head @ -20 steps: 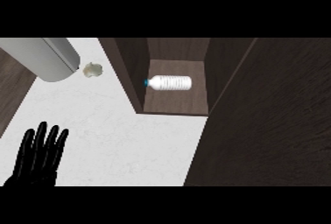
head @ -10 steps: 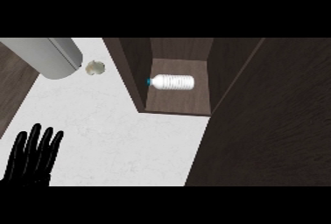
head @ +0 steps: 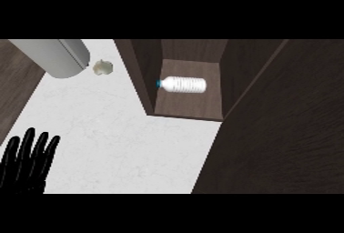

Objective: Pick up the bottled water, place it into the cabinet and close the cabinet

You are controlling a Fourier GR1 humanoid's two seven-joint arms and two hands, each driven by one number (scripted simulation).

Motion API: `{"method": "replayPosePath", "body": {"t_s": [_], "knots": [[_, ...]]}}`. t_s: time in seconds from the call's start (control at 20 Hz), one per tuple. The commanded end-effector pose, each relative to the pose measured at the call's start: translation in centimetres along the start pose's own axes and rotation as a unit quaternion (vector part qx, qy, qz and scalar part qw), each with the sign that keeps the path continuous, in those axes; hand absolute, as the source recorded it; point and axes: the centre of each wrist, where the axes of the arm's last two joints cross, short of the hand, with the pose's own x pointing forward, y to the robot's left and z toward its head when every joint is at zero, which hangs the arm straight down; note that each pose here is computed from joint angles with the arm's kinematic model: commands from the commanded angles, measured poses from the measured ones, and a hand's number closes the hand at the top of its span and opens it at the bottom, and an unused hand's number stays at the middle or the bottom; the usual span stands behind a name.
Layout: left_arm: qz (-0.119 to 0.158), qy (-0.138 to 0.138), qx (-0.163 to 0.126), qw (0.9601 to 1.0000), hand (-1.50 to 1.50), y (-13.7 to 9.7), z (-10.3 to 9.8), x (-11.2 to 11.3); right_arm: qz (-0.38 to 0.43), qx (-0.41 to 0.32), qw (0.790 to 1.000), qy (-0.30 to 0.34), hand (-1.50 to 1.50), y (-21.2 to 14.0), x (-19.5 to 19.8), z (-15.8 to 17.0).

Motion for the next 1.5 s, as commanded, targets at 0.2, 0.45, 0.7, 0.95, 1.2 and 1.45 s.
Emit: {"method": "replayPosePath", "body": {"t_s": [0.2,0.45,0.7,0.95,1.2,1.45], "knots": [[0.009,0.001,-0.017,0.9998,-1.5,0.0,-0.2,0.5,-0.101,-0.053,0.993,-0.024,1.5,0.4,-1.1,-3.6],[0.014,-0.011,-0.036,0.9992,-1.5,0.2,-0.7,0.7,-0.202,0.053,0.978,0.008,1.5,2.0,-3.5,-4.3],[0.01,-0.001,-0.044,0.999,-1.5,0.8,-0.6,0.7,-0.266,0.068,0.961,0.004,1.5,1.6,-4.1,-4.7],[0.008,-0.002,-0.018,0.9998,-1.5,1.1,-0.2,0.6,-0.283,-0.081,0.956,-0.012,1.5,-1.0,-5.0,-2.7],[0.001,-0.009,-0.015,0.9998,-1.5,1.4,-0.1,0.7,-0.297,-0.171,0.939,-0.001,1.5,-1.9,-6.0,-1.4],[0.013,-0.003,-0.028,0.9995,-1.5,1.2,-0.2,0.9,-0.299,-0.233,0.925,0.007,1.5,-4.0,-7.2,-1.7]]}}
